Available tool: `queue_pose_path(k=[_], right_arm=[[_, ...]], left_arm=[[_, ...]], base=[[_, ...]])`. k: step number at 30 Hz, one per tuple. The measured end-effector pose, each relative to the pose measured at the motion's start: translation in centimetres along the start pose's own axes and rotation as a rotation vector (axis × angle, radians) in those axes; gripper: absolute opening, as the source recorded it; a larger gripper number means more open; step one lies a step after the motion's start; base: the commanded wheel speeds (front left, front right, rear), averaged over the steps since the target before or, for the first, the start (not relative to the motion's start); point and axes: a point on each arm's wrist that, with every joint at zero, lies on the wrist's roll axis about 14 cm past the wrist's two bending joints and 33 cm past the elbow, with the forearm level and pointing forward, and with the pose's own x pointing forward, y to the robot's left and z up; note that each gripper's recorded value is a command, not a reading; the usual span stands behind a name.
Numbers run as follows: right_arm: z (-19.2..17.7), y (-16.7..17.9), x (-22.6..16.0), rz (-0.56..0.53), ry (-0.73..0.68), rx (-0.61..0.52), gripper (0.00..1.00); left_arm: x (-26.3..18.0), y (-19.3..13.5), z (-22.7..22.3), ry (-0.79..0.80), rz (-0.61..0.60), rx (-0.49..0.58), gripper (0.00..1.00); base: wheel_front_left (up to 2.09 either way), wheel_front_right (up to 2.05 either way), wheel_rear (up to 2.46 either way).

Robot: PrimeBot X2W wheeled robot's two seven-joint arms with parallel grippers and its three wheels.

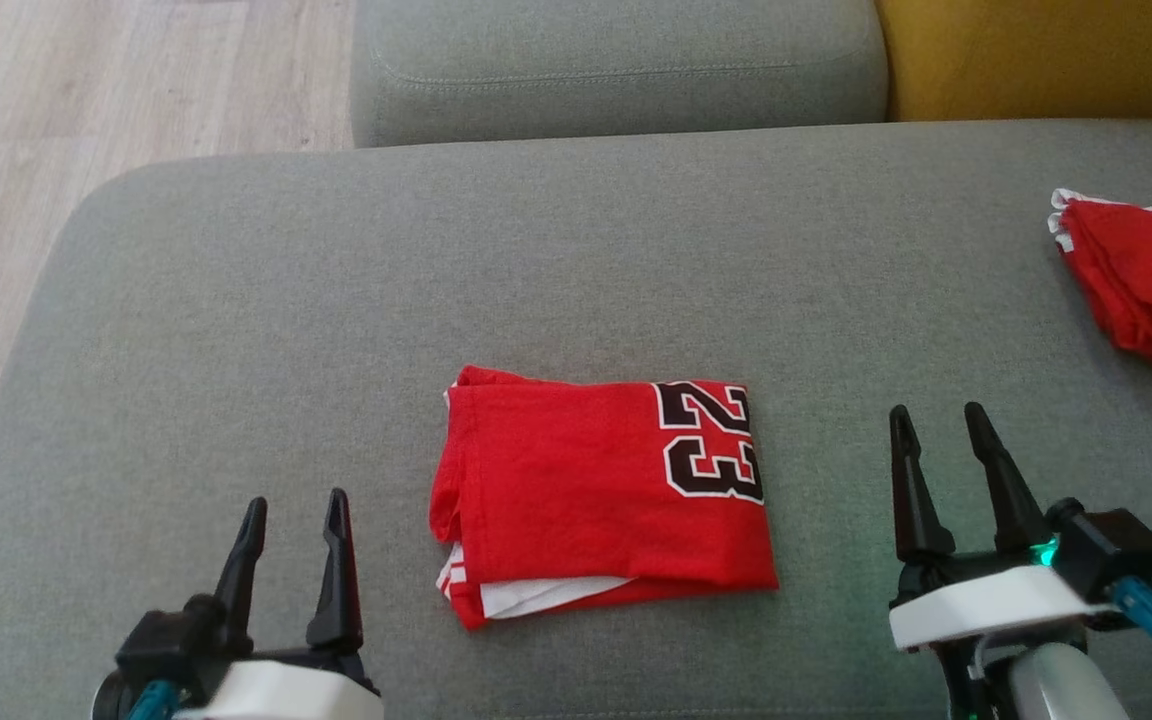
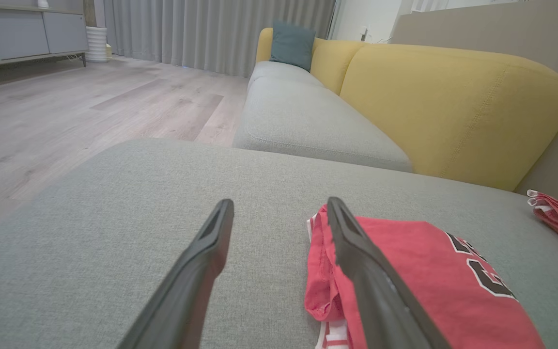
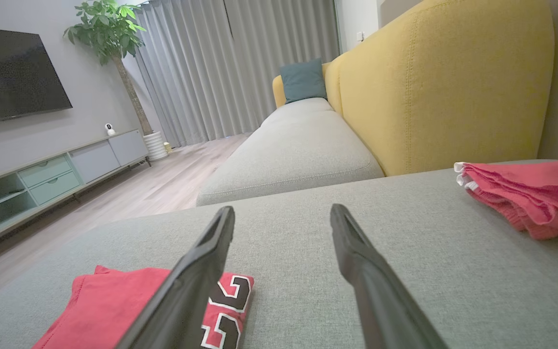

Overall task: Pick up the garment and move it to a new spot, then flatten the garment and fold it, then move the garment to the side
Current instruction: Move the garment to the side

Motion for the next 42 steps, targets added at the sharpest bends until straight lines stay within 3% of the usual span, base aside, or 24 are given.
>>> queue_pose_path(k=[10,15,21,29,35,42], right_arm=[[0.1,0.1,0.0,0.002,0.003,-0.002,1.00],[-1.0,-0.6,-0.1,-0.016,0.070,-0.016,1.00],[-4.2,-0.3,-0.1,-0.002,0.287,-0.034,1.00],[-7.0,3.0,2.1,0.107,0.528,-0.027,1.00],[-11.7,3.4,0.9,0.138,0.749,-0.002,1.00],[-13.3,4.8,1.4,0.183,0.832,0.017,1.00]], left_arm=[[-0.2,0.4,-0.1,-0.001,0.005,0.009,1.00],[-0.2,0.1,-0.2,-0.001,-0.003,0.006,1.00],[-0.4,0.2,-0.5,0.007,-0.004,0.004,1.00],[-1.0,1.0,-1.3,0.030,0.035,-0.017,1.00],[-1.7,2.7,-1.7,0.047,0.098,-0.018,1.00],[-2.0,3.7,-1.8,0.053,0.136,-0.020,1.00]], base=[[0.00,0.00,0.00],[0.00,0.00,0.00],[0.00,0.00,0.00],[0.00,0.00,0.00],[0.00,0.00,0.00],[0.00,0.00,0.00]])
